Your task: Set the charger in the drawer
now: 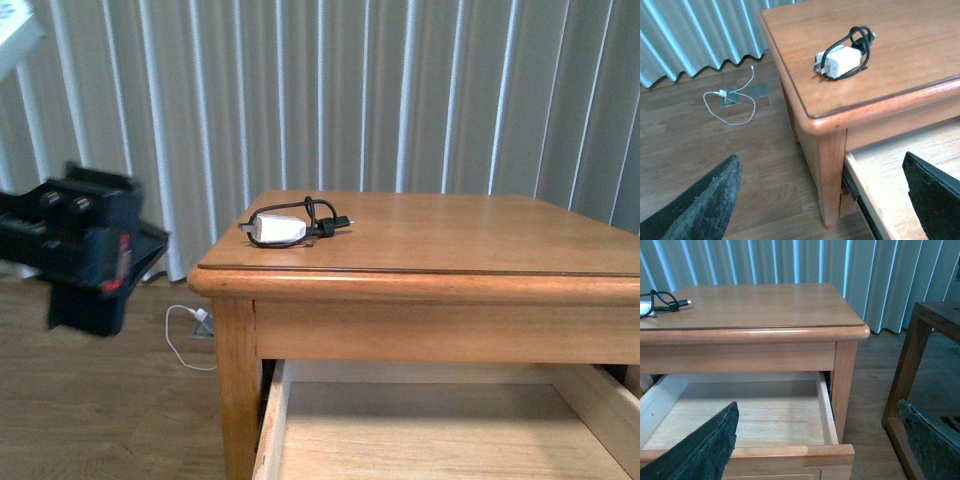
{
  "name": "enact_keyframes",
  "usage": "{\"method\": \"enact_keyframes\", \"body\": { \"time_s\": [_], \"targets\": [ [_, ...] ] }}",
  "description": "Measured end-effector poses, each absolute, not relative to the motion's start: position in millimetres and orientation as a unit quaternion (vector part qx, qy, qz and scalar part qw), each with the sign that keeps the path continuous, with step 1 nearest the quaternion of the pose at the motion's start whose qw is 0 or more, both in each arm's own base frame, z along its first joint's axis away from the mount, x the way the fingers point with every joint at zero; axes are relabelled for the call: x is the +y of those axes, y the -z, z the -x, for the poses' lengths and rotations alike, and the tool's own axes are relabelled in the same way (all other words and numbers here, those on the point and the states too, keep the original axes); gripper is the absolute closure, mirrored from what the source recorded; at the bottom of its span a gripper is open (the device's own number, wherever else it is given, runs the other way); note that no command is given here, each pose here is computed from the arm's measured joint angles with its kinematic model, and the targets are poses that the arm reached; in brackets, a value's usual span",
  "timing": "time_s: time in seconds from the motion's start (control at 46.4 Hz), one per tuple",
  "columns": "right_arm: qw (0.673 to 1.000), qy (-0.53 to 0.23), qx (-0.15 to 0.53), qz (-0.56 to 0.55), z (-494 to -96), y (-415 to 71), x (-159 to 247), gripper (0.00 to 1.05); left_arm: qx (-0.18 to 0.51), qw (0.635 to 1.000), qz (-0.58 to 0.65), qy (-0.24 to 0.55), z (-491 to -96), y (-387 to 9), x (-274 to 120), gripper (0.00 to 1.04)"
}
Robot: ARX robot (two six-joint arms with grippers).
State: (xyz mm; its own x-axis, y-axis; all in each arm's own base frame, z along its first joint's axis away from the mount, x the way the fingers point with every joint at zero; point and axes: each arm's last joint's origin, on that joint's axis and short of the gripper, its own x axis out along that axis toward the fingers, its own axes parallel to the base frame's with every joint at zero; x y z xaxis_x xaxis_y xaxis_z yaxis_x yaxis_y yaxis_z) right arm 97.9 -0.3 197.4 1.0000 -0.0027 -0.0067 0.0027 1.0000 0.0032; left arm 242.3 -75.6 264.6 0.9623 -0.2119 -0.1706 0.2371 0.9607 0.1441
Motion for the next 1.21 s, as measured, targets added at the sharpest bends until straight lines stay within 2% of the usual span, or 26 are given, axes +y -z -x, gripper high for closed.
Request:
{"method": "enact_keyframes", "body": {
  "time_s": [0.259,0.452,0.69,0.927,1.207],
  "targets": [
    [1.0,0.001,0.003,-0.002,-98,-197,0,0.09,0.074,0.981,-0.097,0.148,-306,-287,-88,0.06],
    [1.0,0.001,0.003,-0.002,-98,-197,0,0.09,0.083,0.975,-0.092,0.186,-356,-284,-93,0.06],
    [1.0,0.001,0.003,-0.002,-98,-197,0,0.09,0.091,0.965,-0.099,0.227,-397,-273,-107,0.06],
    [1.0,0.001,0.003,-0.002,-98,-197,0,0.09,0.097,0.953,-0.109,0.267,-426,-257,-115,0.06],
    [1.0,0.001,0.003,-0.002,-98,-197,0,0.09,0.099,0.945,-0.116,0.291,-436,-243,-131,0.06]
  ]
}}
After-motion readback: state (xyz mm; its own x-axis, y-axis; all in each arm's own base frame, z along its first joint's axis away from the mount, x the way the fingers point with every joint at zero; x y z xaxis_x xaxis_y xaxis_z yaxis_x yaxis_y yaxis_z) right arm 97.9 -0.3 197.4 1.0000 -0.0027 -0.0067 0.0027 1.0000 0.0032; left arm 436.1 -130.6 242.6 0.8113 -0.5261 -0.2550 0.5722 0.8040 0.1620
